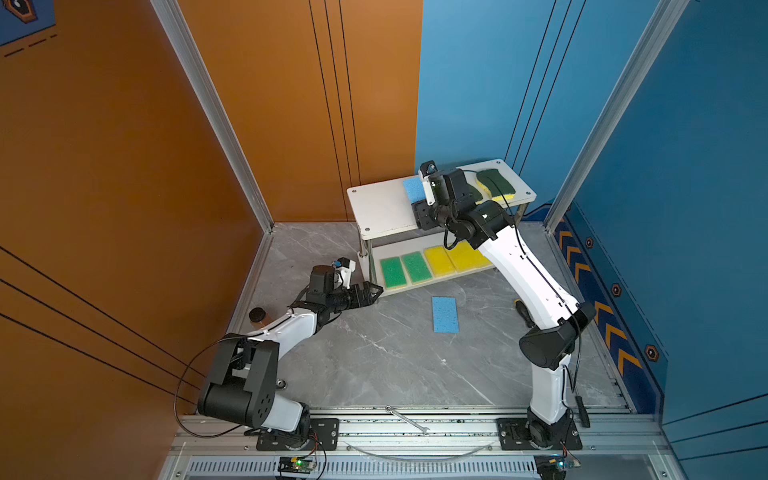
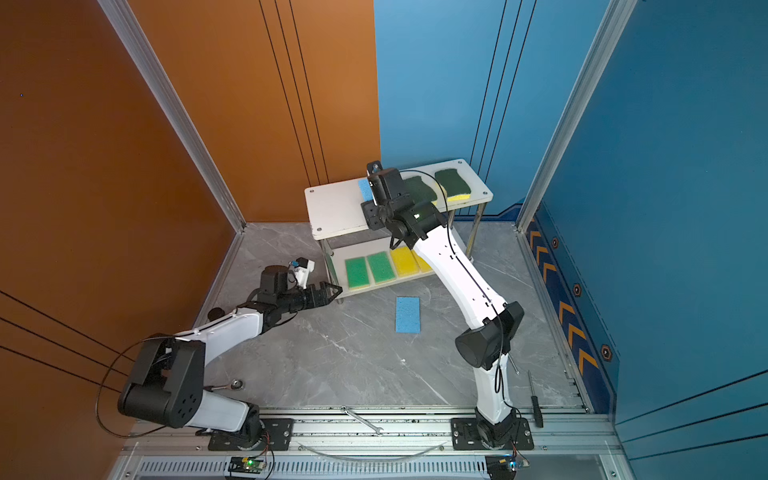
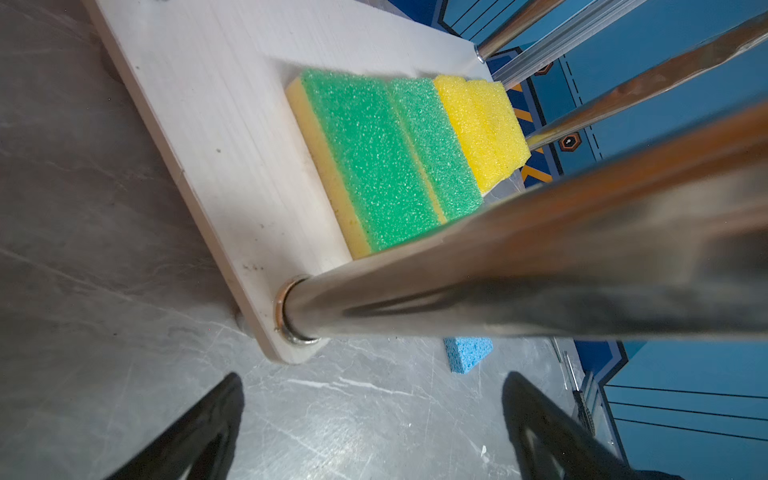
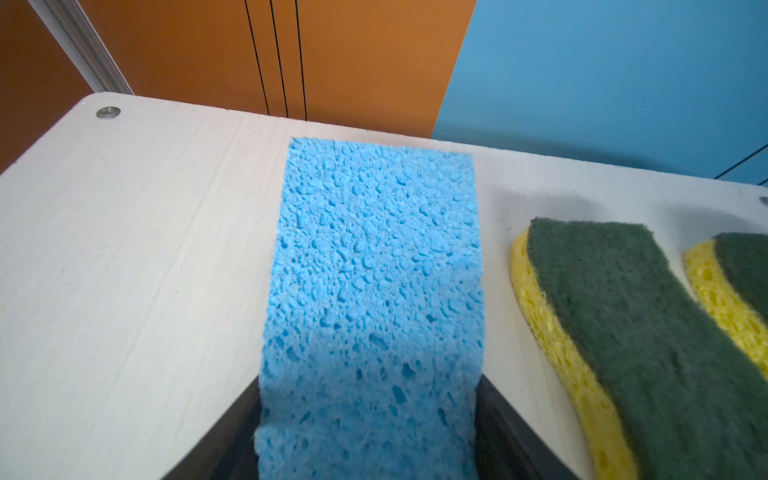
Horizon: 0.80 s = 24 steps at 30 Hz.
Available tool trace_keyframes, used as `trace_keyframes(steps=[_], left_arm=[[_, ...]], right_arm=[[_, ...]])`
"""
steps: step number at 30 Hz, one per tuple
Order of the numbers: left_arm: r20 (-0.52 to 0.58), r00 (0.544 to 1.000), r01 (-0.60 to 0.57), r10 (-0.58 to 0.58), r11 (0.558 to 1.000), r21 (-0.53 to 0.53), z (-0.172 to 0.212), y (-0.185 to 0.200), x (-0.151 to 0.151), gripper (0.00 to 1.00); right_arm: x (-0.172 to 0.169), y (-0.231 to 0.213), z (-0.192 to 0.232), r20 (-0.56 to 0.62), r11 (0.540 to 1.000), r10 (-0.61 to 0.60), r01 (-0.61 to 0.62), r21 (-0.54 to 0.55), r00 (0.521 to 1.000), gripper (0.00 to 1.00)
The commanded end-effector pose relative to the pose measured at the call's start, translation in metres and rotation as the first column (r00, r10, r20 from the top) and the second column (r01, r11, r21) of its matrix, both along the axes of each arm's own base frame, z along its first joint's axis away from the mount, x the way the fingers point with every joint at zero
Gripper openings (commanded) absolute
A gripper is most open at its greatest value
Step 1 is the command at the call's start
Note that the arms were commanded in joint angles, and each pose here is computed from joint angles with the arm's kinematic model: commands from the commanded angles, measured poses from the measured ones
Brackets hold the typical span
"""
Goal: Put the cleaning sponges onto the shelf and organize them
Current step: 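Lower the blue sponge onto the top shelf beside the scouring pads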
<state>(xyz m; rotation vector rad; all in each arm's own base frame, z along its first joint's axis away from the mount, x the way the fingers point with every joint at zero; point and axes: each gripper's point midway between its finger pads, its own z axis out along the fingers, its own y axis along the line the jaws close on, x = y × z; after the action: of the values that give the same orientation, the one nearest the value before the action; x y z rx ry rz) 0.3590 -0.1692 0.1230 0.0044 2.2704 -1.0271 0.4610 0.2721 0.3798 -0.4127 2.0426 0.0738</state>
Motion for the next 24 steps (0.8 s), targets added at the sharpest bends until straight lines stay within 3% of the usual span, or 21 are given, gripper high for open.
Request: trace_keyframes(steps=[1, 24], left_arm=[[0.000, 1.000, -0.004, 0.004, 1.000, 0.005, -0.003, 0.001, -0.002, 0.98], [0.003, 1.000, 0.000, 0.000, 1.000, -0.002, -0.003, 0.000, -0.001, 0.98]], right_arm=[[0.006, 0.000, -0.011, -0.019, 0.999, -0.034, 0.034, -0.010, 0.999, 0.70], [0.005, 0.000, 0.000, -0.002, 1.000, 0.007, -0.007, 0.011, 1.000, 0.83]])
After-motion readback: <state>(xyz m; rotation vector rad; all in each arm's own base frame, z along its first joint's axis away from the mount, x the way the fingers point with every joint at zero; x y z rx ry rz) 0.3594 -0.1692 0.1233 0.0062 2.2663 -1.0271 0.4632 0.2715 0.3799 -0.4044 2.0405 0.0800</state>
